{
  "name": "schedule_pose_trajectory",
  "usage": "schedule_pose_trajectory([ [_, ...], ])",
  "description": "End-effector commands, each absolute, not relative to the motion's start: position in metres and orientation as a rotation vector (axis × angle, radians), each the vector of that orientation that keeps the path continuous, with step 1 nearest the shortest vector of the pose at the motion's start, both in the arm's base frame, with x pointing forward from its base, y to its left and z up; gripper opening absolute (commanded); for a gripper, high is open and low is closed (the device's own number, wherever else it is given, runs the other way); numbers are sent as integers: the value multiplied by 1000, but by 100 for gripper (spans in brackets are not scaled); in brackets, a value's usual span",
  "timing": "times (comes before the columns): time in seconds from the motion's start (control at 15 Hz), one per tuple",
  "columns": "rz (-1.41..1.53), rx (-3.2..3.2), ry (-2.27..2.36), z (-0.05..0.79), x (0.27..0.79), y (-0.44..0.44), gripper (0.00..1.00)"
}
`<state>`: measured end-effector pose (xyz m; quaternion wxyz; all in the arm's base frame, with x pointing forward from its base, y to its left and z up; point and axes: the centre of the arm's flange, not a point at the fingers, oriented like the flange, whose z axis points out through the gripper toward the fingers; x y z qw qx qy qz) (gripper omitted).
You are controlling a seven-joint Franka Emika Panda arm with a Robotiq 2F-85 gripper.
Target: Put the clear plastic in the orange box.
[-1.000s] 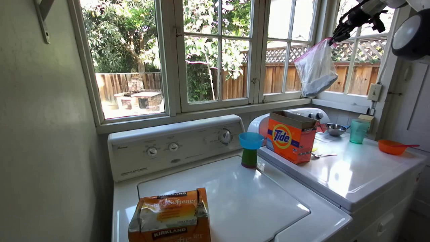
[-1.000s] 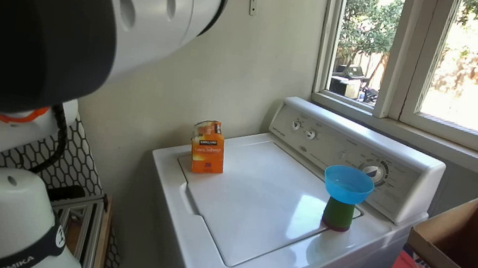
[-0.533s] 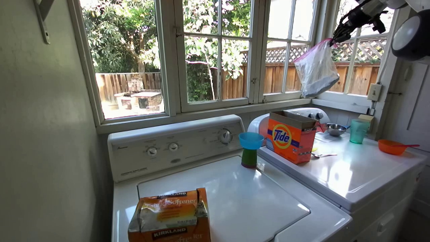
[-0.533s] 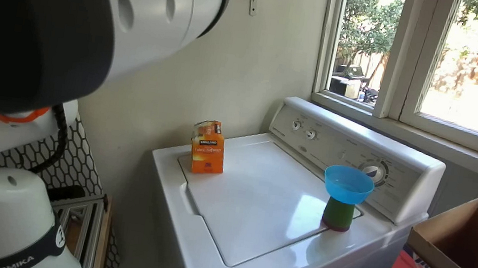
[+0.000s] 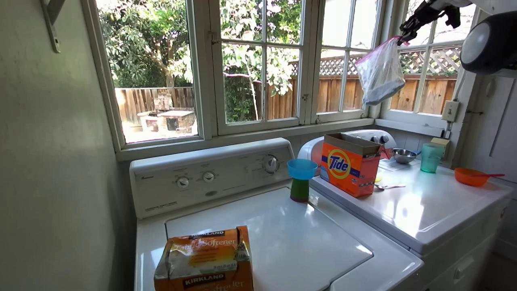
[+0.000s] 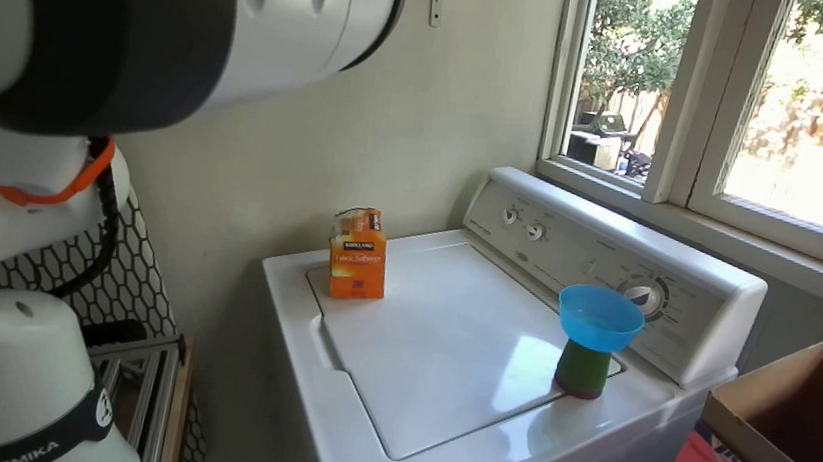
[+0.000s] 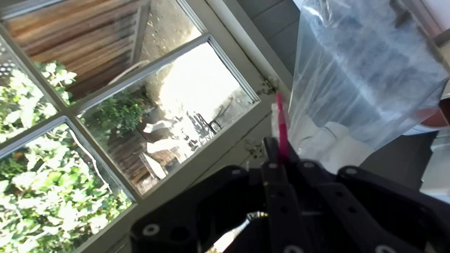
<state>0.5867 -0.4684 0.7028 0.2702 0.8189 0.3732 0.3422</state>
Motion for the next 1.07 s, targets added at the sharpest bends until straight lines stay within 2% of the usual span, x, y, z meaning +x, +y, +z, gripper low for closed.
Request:
schedule_pose_trajectory([
  [0.0,818,2174,804,681,543,-413,1],
  [0.8,749,1990,591,709,560,-386,1],
  [0.87,767,2038,631,741,611,-430,4],
  [1.0,762,2022,625,742,614,-426,4],
])
